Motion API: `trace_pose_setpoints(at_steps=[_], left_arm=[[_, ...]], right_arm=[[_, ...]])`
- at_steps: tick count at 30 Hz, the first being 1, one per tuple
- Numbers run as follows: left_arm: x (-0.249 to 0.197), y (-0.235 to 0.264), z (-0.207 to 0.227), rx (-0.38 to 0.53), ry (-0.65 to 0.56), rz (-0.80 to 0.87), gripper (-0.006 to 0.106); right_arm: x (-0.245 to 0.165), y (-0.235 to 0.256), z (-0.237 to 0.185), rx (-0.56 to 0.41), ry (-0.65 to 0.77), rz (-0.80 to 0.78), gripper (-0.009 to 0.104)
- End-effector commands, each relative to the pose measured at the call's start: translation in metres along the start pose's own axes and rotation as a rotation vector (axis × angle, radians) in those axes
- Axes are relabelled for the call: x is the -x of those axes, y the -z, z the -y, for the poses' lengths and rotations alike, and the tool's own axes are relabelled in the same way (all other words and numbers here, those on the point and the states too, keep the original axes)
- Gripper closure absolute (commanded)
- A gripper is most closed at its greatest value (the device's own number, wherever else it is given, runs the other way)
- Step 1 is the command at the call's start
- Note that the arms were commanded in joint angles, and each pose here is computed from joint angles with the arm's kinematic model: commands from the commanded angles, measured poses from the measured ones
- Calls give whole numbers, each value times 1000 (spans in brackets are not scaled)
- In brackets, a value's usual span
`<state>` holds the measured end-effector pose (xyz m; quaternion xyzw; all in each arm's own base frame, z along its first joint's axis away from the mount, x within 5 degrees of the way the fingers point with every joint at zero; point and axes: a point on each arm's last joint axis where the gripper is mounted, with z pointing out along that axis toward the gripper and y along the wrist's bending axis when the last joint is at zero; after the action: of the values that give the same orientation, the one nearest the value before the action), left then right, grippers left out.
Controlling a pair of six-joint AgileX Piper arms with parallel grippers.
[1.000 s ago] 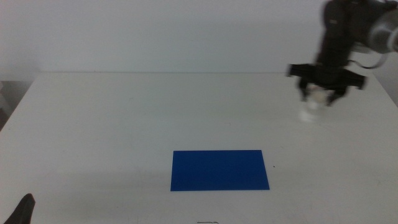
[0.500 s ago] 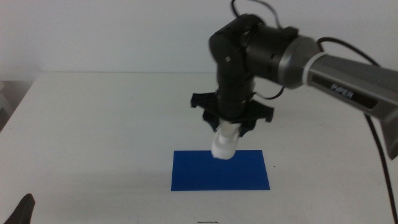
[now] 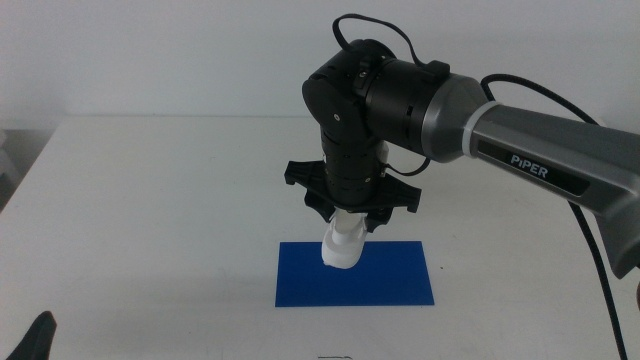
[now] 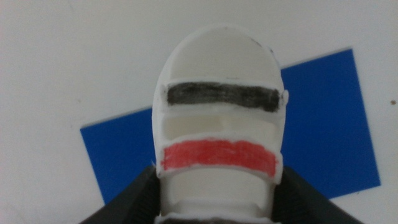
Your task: Use one arm to grab the shoe from the table and place it on the mat.
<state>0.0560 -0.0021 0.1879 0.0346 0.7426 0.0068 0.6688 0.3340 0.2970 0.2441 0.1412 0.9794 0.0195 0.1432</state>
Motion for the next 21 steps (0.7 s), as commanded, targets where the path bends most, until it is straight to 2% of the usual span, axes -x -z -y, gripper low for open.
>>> trace_pose_setpoints(at_steps=[1,5,8,11,17,21], left_arm=[[9,2,0,1,23,105,7],[9,2,0,1,23,105,7],[9,2,0,1,23,105,7],[9,2,0,1,23,105,7],[9,2,0,1,23,105,7],[9,2,0,1,23,105,7]], right_arm=[[10,34,9,10,-24,72,96],[11,34,10,2,10,88,96],[11,34,10,-2,158,87,96],[11,34,9,-12,411,84,96],[11,34,8,-25,1060,89,96],[9,34,8,-16,1360,65,96]])
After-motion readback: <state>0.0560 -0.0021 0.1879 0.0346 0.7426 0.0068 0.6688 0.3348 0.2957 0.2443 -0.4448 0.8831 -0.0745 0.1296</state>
